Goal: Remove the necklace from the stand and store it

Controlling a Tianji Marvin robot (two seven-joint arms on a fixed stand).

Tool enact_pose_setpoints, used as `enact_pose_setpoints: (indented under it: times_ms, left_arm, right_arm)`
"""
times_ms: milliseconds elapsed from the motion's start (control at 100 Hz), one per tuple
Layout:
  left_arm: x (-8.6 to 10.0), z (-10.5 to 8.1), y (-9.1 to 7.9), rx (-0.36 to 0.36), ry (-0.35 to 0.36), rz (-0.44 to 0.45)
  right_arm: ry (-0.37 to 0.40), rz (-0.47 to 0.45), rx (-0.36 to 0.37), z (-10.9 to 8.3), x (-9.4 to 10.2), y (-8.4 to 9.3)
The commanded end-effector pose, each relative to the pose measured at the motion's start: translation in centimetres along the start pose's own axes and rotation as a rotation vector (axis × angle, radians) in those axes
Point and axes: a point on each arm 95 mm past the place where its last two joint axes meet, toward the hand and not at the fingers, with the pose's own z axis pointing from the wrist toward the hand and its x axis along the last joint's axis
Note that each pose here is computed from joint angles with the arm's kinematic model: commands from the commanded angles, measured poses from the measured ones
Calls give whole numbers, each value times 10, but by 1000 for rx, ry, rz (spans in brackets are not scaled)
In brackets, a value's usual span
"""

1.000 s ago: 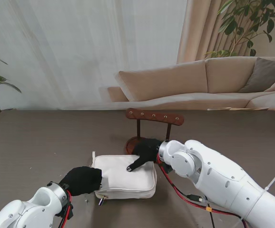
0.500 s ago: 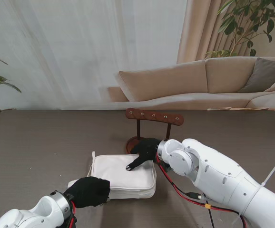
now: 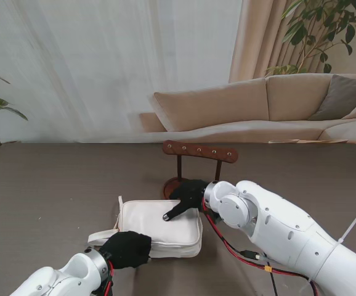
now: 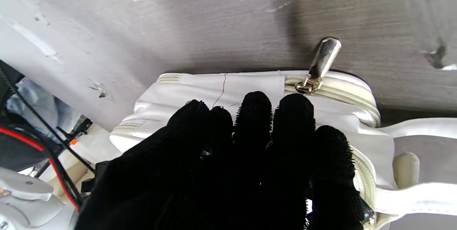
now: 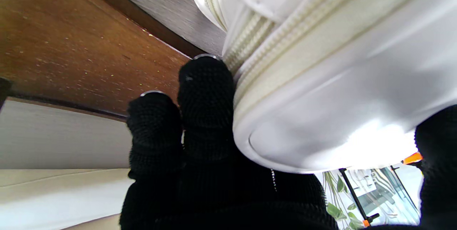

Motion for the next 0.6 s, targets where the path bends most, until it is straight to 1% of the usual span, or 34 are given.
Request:
enact_pose_setpoints:
  times_ms: [0, 110, 240, 370, 590]
  left_arm:
    - [-7, 3, 10, -28, -23, -4]
    - [-13, 5, 7, 1, -51, 39]
    - [-21, 11, 4, 50, -72, 45]
    - [-28, 17, -1, 84, -83, 62]
    - [-37, 23, -16, 134, -100, 93]
  right_arm:
    - [-6, 7, 69, -1, -2, -23]
    - [3, 12, 88, -3, -2, -26]
    - [14, 28, 113, -5, 0, -28]
    - [31, 59, 124, -9, 4, -30]
    - [80, 104, 151, -18, 12, -36]
